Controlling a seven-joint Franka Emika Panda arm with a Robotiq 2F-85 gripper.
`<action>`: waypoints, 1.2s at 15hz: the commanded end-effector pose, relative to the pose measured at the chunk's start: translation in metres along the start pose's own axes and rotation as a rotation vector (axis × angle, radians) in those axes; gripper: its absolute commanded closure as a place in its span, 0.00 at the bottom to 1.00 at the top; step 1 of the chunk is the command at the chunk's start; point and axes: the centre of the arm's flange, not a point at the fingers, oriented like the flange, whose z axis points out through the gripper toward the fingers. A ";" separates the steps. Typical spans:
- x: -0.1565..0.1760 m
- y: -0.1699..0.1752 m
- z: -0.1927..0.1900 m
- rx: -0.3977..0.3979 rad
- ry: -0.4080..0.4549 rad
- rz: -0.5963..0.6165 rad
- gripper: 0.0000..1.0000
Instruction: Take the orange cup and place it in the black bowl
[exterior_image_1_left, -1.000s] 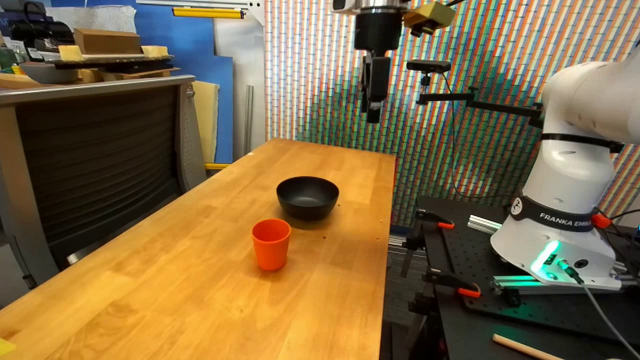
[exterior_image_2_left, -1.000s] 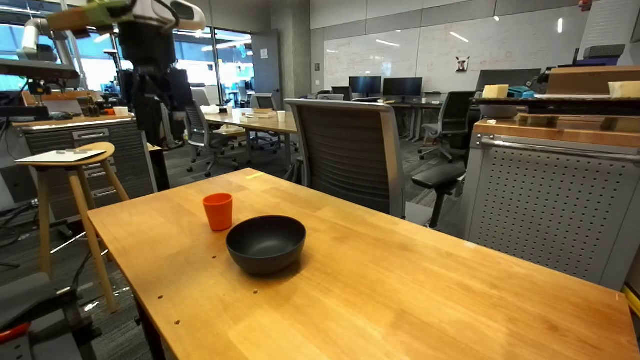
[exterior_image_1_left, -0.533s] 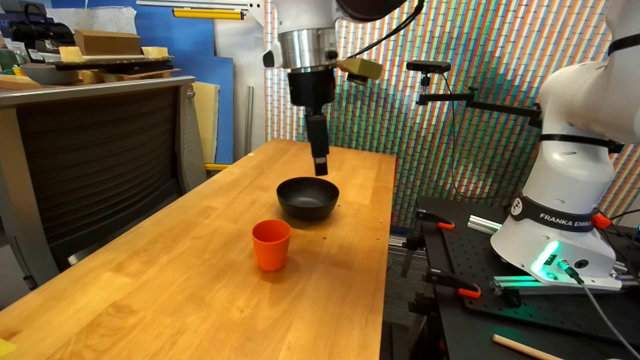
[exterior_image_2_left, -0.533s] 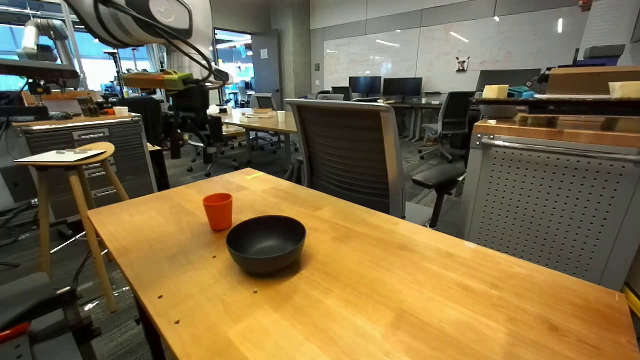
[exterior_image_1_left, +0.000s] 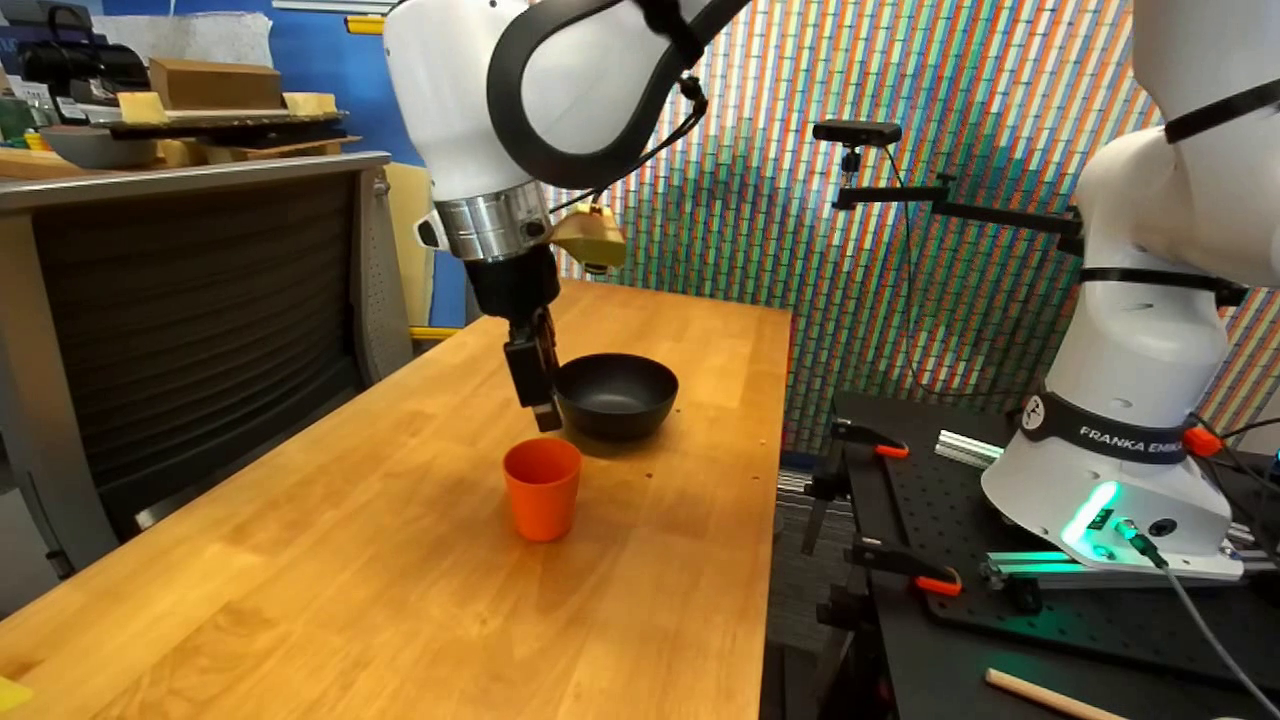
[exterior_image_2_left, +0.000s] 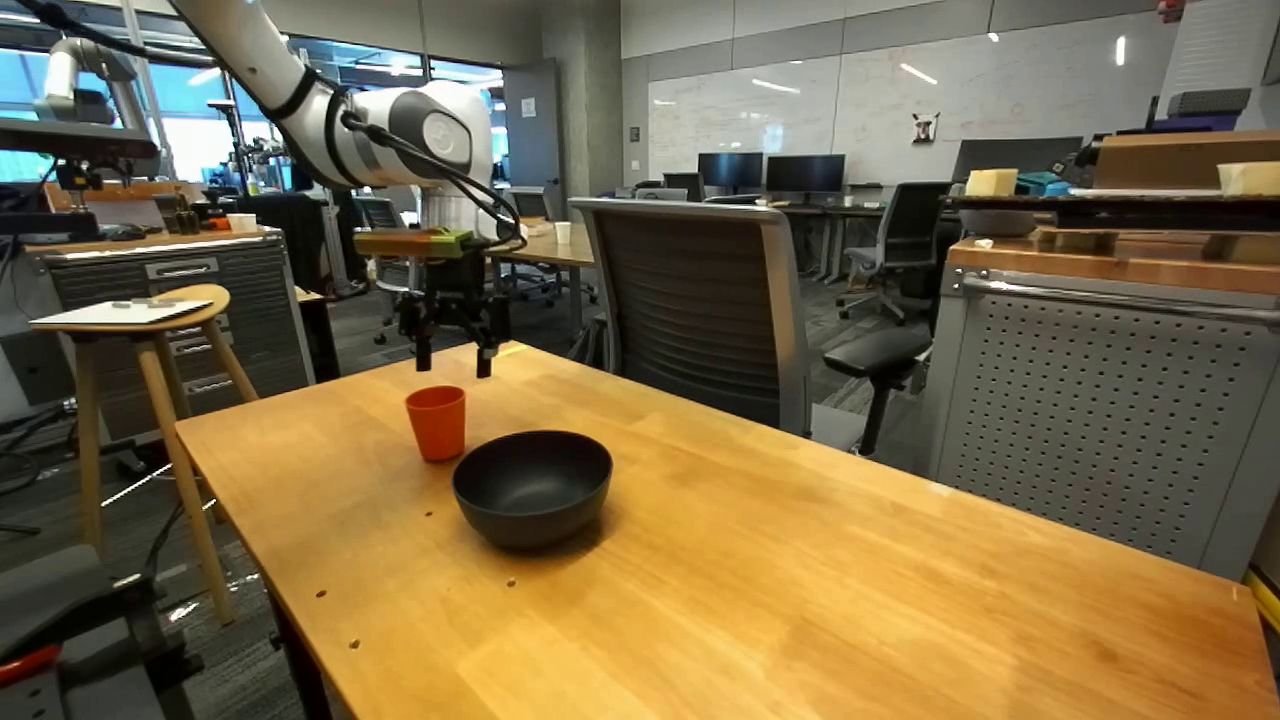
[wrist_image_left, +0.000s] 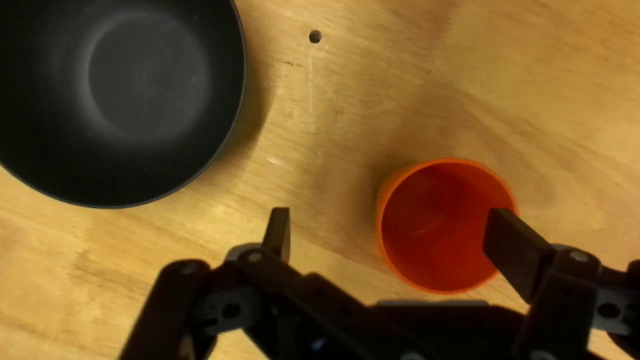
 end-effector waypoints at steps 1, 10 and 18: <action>0.037 0.008 0.009 0.022 -0.052 0.014 0.00; 0.040 0.009 0.046 0.072 -0.110 0.027 0.44; 0.022 0.009 0.042 0.169 -0.101 0.054 1.00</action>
